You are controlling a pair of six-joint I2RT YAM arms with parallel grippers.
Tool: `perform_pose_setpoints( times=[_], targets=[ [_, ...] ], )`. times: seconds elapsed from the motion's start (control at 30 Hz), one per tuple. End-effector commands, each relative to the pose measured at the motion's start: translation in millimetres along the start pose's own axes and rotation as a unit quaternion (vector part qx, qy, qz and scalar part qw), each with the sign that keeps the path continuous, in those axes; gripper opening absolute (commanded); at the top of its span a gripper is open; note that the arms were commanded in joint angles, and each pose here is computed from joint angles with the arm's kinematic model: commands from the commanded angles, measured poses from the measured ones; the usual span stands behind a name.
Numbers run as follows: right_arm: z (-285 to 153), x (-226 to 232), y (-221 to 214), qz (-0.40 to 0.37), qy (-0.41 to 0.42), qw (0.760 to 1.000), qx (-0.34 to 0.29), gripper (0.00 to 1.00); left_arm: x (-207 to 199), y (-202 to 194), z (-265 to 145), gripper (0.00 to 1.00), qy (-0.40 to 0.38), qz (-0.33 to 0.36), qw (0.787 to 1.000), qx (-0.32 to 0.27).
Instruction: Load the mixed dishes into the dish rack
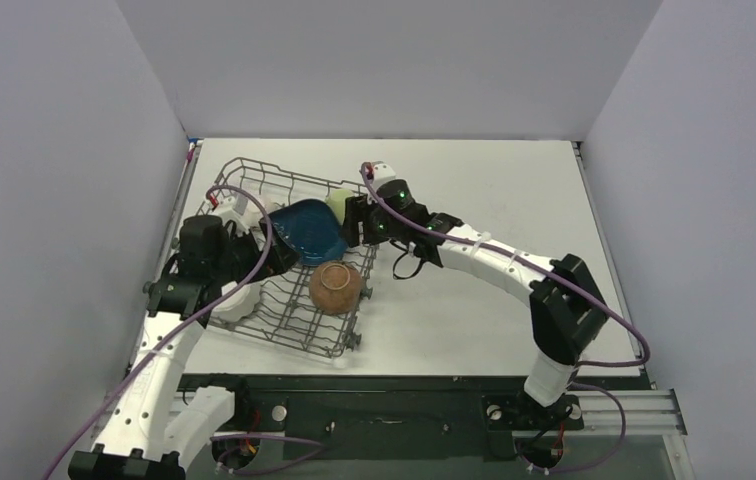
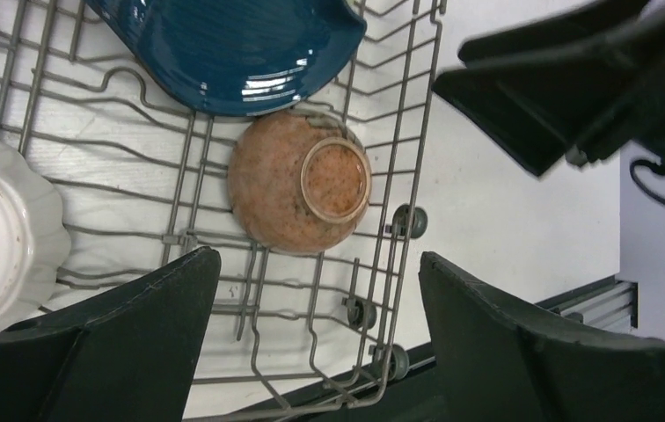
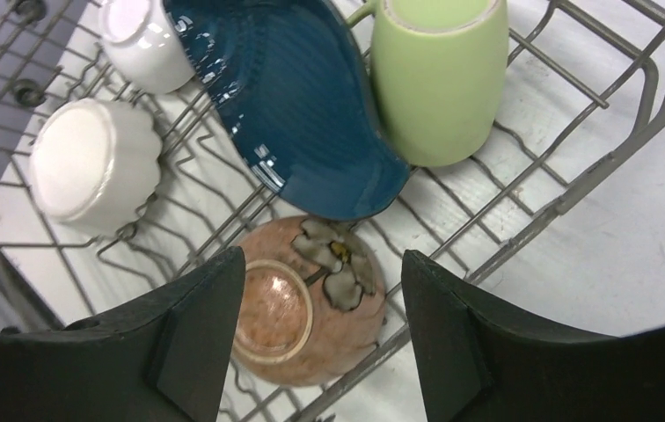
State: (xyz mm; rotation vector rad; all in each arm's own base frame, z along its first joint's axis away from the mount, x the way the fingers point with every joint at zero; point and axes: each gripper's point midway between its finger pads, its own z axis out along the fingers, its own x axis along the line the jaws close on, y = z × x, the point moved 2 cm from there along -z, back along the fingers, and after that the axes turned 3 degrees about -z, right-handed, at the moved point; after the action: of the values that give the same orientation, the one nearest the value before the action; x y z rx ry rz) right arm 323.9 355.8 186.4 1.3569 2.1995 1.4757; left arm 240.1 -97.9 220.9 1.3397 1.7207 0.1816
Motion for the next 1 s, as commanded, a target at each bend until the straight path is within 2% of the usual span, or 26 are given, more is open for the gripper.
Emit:
perform_pose_setpoints(
  times=[0.0, 0.07, 0.13, 0.53, 0.7, 0.97],
  targets=[
    [21.5, -3.5, 10.4, -0.005, -0.039, 0.999, -0.002, 0.61, 1.8, -22.3, -4.1, 0.87, -0.023, 0.012, 0.999, 0.022],
    [32.2, -6.6, 9.8, -0.013, -0.051, 0.999, 0.007, 0.6, 5.4, -30.0, -2.3, 1.0, -0.024, 0.01, 0.999, 0.028],
    [42.2, -10.3, 7.1, -0.024, -0.061, 0.998, 0.019, 0.6, 7.9, -33.7, -1.6, 0.97, -0.023, 0.009, 0.999, 0.031],
    [79.0, -30.6, -11.1, -0.052, -0.082, 0.993, 0.062, 0.59, 9.1, -25.7, 1.3, 0.96, -0.016, -0.028, 0.999, -0.009],
    [89.6, -34.7, -13.3, -0.043, -0.056, 0.996, 0.062, 0.59, 3.1, -21.4, -9.9, 0.96, -0.02, -0.023, 0.999, -0.016],
    [109.8, -27.2, -9.5, -0.044, -0.004, 0.998, 0.038, 0.5, -20.4, 1.9, -37.6, 0.96, -0.039, -0.007, 0.998, -0.047]
  ],
)
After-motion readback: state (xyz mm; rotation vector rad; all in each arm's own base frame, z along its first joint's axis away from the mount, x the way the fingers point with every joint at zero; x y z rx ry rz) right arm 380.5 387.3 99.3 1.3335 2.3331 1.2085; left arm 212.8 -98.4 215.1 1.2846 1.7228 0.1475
